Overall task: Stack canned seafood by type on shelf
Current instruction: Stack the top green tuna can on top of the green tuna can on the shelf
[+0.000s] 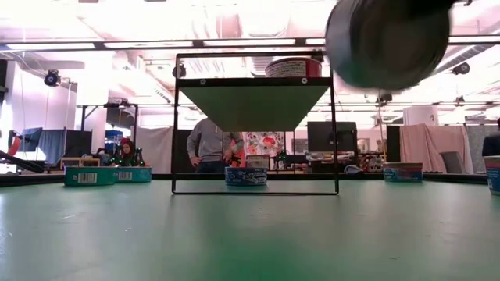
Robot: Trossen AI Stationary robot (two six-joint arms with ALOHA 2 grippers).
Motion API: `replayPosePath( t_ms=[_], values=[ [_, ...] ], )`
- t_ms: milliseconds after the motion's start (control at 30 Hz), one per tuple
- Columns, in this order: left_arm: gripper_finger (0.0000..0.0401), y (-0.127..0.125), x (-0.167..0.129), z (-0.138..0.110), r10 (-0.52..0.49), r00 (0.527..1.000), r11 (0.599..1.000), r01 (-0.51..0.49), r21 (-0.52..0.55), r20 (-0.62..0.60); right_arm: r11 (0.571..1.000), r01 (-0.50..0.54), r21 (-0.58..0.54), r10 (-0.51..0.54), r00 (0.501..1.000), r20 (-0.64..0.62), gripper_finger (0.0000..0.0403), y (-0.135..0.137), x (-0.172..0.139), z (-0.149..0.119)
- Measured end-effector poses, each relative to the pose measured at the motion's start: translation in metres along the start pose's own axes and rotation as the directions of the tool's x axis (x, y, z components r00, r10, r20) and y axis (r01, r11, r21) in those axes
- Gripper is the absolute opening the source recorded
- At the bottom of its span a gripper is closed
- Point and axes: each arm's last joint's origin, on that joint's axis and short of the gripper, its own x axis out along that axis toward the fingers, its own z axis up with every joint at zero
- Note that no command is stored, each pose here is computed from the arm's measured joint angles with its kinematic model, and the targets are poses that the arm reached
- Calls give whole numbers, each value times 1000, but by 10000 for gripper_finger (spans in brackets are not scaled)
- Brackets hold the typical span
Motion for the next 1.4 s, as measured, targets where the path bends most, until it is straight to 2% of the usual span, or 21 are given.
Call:
replayPosePath(
  t_ms=[233, 433, 533, 667, 867, 1000, 1100, 1200, 1267, 1400],
  values=[
    [0, 27, -12, -1, 111, 994, 989, -110, 97, -9, 980, 140, -141, -126, 987, 102, 138, 3, -31, 10],
    [0, 62, -28, 1, 206, 979, 962, -204, 183, 9, 917, 313, -245, -283, 947, 151, 138, -13, -47, 26],
    [0, 83, -36, 4, 219, 976, 956, -214, 203, -1, 865, 395, -310, -367, 918, 149, 139, -31, -51, 33],
    [0, 107, -41, 5, 203, 978, 954, -187, 234, -46, 818, 443, -368, -438, 893, 101, 139, -64, -45, 31],
    [0, 136, -39, 2, 218, 973, 945, -191, 265, -78, 829, 443, -343, -466, 885, 16, 139, -122, -37, 6],
    [0, 148, -35, -2, 125, 985, 973, -98, 211, -116, 855, 431, -288, -446, 895, 16, 139, -149, -42, -12],
    [0, 149, -26, -1, -60, 994, 980, 77, 183, -97, 888, 429, -164, -422, 903, 78, 139, -164, -44, -21],
    [0, 150, -17, 1, -241, 970, 949, 232, 211, 18, 909, 417, -30, -401, 889, 220, 139, -173, -42, -29],
    [0, 157, -15, 2, -264, 958, 946, 234, 225, 114, 897, 440, -29, -413, 862, 294, 139, -174, -36, -37],
    [0, 175, -11, -1, -209, 948, 967, 165, 192, 238, 819, 563, -113, -494, 791, 362, 139, -167, -24, -53]
  ],
)
